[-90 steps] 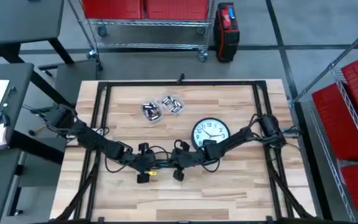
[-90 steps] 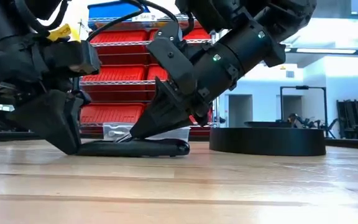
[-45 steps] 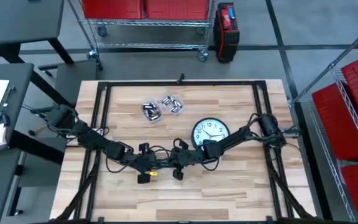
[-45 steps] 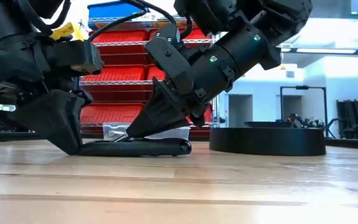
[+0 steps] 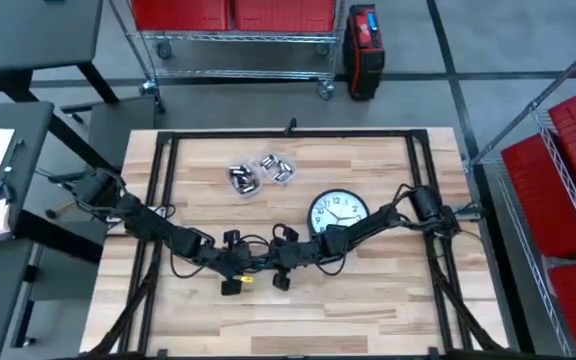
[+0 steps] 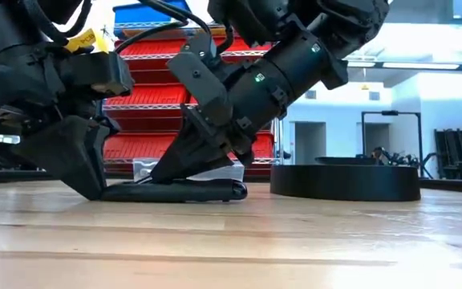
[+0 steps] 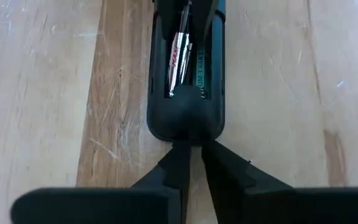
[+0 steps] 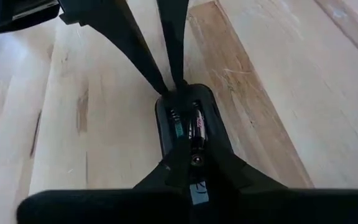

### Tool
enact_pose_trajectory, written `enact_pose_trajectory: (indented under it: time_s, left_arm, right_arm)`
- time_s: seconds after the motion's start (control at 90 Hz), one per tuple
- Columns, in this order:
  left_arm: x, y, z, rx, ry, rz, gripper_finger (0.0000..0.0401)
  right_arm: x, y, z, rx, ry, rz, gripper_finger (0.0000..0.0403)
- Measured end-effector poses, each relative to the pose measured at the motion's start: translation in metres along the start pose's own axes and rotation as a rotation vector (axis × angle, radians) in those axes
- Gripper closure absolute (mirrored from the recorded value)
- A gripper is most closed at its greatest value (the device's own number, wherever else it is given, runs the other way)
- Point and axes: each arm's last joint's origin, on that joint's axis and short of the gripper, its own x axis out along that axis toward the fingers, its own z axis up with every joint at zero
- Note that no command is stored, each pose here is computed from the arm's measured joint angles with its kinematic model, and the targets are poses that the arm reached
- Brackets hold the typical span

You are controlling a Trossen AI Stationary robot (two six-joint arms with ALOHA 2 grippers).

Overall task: Insert battery
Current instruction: Insert the silver battery into the remote control

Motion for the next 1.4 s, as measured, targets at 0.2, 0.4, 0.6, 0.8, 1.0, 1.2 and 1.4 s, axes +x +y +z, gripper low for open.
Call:
enact_pose_trajectory:
  time_s: [0.2, 0.4, 0.6, 0.8, 1.0, 1.2, 1.4]
  left_arm:
    - [0.0, 0.0, 0.0, -0.016, -0.001, 0.0, 0.0373]
    - [0.0, 0.0, 0.001, -0.019, -0.004, -0.002, 0.0373]
    - [0.0, -0.001, 0.003, -0.025, -0.02, -0.007, 0.0373]
    - [0.0, -0.001, 0.004, -0.021, -0.027, -0.009, 0.0373]
    - [0.0, -0.001, 0.004, -0.022, -0.03, -0.007, 0.0373]
    - [0.0, -0.001, 0.004, -0.018, -0.028, -0.005, 0.0373]
    - [0.0, -0.001, 0.003, -0.019, -0.023, -0.004, 0.0373]
  right_arm:
    - [0.002, -0.006, 0.004, 0.039, -0.005, 0.008, 0.0344]
    - [0.001, -0.014, 0.007, 0.106, 0.032, 0.026, 0.034]
    - [-0.005, -0.015, 0.014, 0.113, 0.029, 0.043, 0.0339]
    - [-0.006, -0.019, 0.017, 0.125, 0.042, 0.064, 0.0311]
    - [-0.011, -0.018, 0.023, 0.105, 0.02, 0.069, 0.0285]
    - [-0.021, -0.011, 0.046, -0.005, -0.025, 0.082, 0.0284]
    - [-0.023, -0.01, 0.057, -0.055, 0.008, 0.062, 0.0284]
